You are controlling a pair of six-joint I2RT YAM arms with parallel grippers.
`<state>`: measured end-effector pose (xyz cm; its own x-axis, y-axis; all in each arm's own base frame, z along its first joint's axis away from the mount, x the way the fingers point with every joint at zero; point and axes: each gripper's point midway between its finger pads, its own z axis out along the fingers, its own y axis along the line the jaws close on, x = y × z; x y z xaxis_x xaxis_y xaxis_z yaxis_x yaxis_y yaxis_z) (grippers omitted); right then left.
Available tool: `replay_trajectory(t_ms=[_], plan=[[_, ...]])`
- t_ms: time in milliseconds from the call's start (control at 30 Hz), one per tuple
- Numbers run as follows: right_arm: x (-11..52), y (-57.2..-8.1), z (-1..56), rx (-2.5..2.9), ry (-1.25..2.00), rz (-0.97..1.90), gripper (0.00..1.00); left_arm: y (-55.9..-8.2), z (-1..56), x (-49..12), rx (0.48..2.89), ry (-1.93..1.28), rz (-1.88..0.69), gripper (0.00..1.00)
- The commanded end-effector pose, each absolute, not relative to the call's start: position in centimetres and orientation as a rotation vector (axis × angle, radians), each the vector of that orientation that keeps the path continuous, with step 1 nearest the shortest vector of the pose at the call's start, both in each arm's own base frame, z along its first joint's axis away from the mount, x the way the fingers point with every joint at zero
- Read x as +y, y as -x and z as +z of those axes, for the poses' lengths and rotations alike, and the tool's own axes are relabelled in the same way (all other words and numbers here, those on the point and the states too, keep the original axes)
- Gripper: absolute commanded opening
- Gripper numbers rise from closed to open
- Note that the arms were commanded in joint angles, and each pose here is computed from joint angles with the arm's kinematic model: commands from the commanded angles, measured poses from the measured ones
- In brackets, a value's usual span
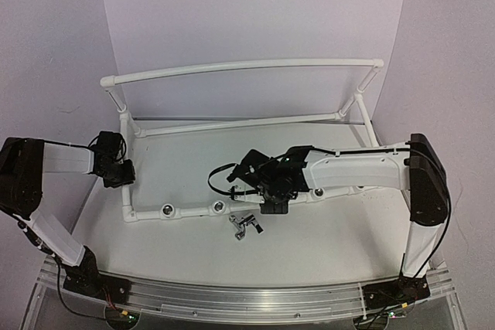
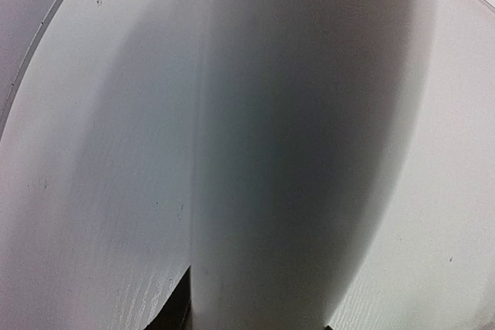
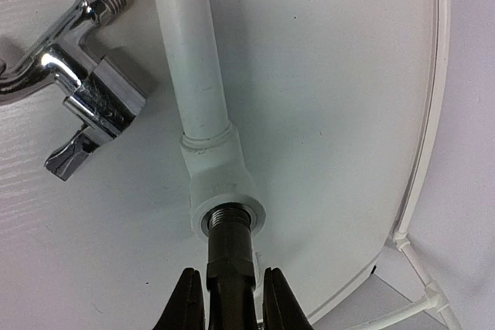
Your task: Install the water faucets
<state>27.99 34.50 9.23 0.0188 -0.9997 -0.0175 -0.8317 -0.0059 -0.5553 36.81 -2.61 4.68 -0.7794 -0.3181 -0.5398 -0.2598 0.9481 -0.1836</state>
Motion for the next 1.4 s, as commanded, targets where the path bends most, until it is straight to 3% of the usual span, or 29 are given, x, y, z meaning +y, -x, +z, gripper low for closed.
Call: replay_trajectory(t_ms=[0,600,1367], plan=[[35.4,-26.4,7.4,1.998,1.803,-0.309,0.00,-36.8,3.4,-3.8,2.483,0.823,-0.359,0.00],[34.9,-26.2,6.9,2.085,1.658,-0.217,0.00,-36.7,3.3,-3.6,2.485,0.833,-0.345,0.00],[36.1,-25.1,8.0,2.413,1.131,0.072,0.00,-37.0,3.6,-3.6,2.482,0.839,-0.347,0.00]])
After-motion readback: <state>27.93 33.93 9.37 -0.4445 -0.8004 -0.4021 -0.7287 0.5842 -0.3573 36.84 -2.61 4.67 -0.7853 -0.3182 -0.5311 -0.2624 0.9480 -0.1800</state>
